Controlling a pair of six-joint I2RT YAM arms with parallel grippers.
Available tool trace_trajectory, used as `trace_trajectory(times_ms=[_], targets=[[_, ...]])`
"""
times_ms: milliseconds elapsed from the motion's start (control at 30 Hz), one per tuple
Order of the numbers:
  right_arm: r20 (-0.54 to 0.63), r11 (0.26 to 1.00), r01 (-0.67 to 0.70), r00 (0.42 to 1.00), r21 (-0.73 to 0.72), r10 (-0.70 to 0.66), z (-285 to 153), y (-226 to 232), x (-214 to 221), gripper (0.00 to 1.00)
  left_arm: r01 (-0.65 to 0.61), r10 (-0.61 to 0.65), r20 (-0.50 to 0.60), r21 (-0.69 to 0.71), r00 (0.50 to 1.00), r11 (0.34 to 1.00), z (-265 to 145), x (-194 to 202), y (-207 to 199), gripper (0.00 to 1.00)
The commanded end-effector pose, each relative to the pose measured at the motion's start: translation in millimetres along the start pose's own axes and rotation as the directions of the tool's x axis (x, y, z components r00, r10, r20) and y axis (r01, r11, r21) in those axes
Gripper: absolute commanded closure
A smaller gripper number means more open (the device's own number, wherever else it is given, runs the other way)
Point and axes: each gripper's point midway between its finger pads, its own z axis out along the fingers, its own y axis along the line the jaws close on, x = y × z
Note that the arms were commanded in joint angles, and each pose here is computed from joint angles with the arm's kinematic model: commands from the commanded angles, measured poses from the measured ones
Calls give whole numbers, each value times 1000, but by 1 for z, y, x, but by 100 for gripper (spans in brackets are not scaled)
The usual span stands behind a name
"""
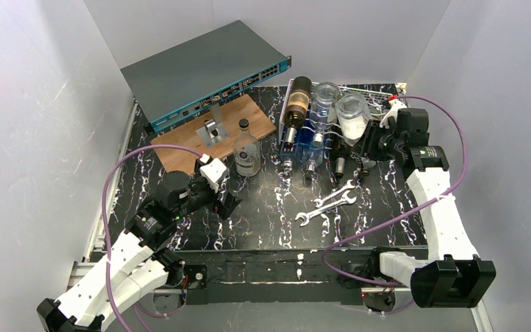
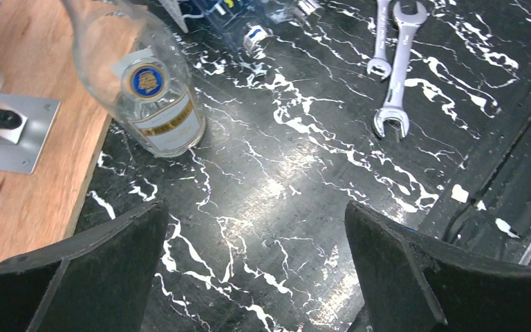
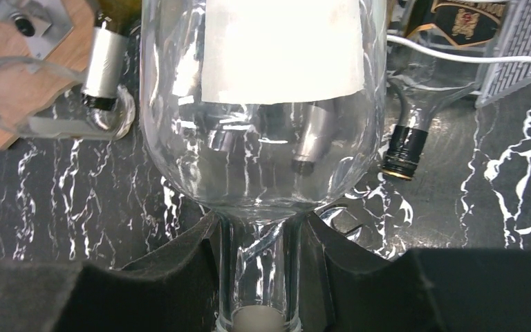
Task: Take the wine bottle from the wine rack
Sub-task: Pick up the wine bottle from the wine rack.
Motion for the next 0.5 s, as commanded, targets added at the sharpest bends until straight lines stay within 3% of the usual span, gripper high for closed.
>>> trace_trajectory(times_ms=[0, 467], targets=[[362, 964, 214, 921, -161, -144, -54, 56, -92, 99, -47, 42, 51, 104, 998, 993, -1, -7, -17, 2], [309, 877, 379, 906, -295, -288, -68, 81, -56, 99, -102, 77, 138, 186, 987, 977, 3, -15, -31, 2]])
